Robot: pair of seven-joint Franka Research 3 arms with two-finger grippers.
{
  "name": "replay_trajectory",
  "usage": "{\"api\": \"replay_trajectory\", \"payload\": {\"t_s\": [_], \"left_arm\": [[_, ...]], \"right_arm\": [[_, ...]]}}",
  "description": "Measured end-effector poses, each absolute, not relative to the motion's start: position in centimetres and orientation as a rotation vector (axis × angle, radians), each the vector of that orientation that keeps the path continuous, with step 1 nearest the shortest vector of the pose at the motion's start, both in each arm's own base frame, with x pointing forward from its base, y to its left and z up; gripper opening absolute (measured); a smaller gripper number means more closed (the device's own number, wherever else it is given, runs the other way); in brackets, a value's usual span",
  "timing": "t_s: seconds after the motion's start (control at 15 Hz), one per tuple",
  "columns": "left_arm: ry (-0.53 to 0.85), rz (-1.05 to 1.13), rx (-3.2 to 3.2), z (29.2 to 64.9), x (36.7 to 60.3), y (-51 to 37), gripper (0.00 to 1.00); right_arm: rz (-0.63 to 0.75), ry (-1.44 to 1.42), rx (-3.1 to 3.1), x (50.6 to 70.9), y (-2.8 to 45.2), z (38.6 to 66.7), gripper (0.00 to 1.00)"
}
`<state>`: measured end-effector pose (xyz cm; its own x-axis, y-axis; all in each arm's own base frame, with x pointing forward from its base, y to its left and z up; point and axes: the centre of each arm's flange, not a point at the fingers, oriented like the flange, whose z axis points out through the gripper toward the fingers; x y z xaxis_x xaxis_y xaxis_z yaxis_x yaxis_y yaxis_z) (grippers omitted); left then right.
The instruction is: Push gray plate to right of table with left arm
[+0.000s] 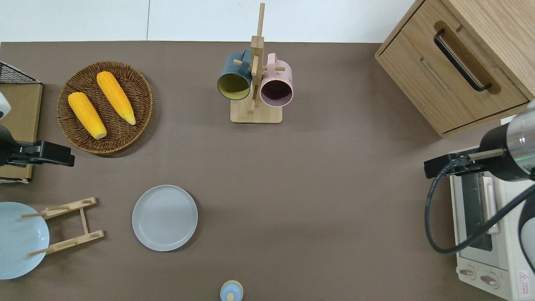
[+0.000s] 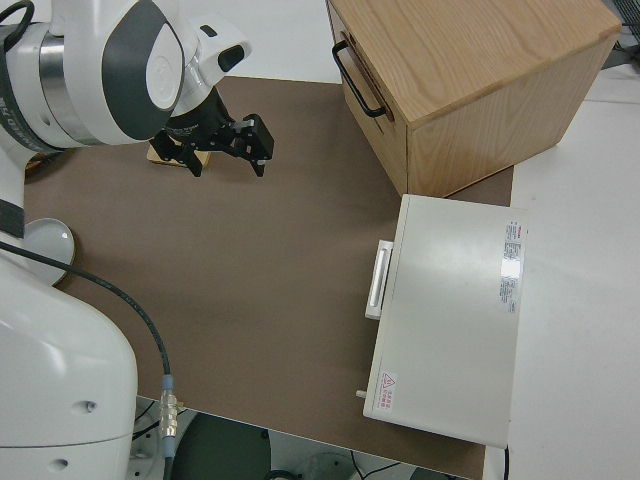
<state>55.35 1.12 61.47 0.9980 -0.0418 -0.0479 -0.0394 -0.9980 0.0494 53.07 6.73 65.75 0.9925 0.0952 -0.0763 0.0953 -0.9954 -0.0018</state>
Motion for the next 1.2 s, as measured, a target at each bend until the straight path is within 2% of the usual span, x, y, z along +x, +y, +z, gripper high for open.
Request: {"api": "replay_trajectory", "payload": {"t_s": [0.6,0.93,1.2], "left_arm": [[-0.055,-0.135,3.088,60.7,55.0,1.3,1.00],[-0.051,-0.206,3.082,58.6,54.5,1.4,1.00],[-0.045,-0.220,3.082,55.7,52.9,1.3,1.00]], "right_arm": [[-0.120,0.150,3.134,53.1,6.7,65.7,0.99],[-0.120,0.150,3.134,53.1,6.7,65.7,0.99],[-0.120,0.150,3.134,53.1,6.7,65.7,0.99]]}}
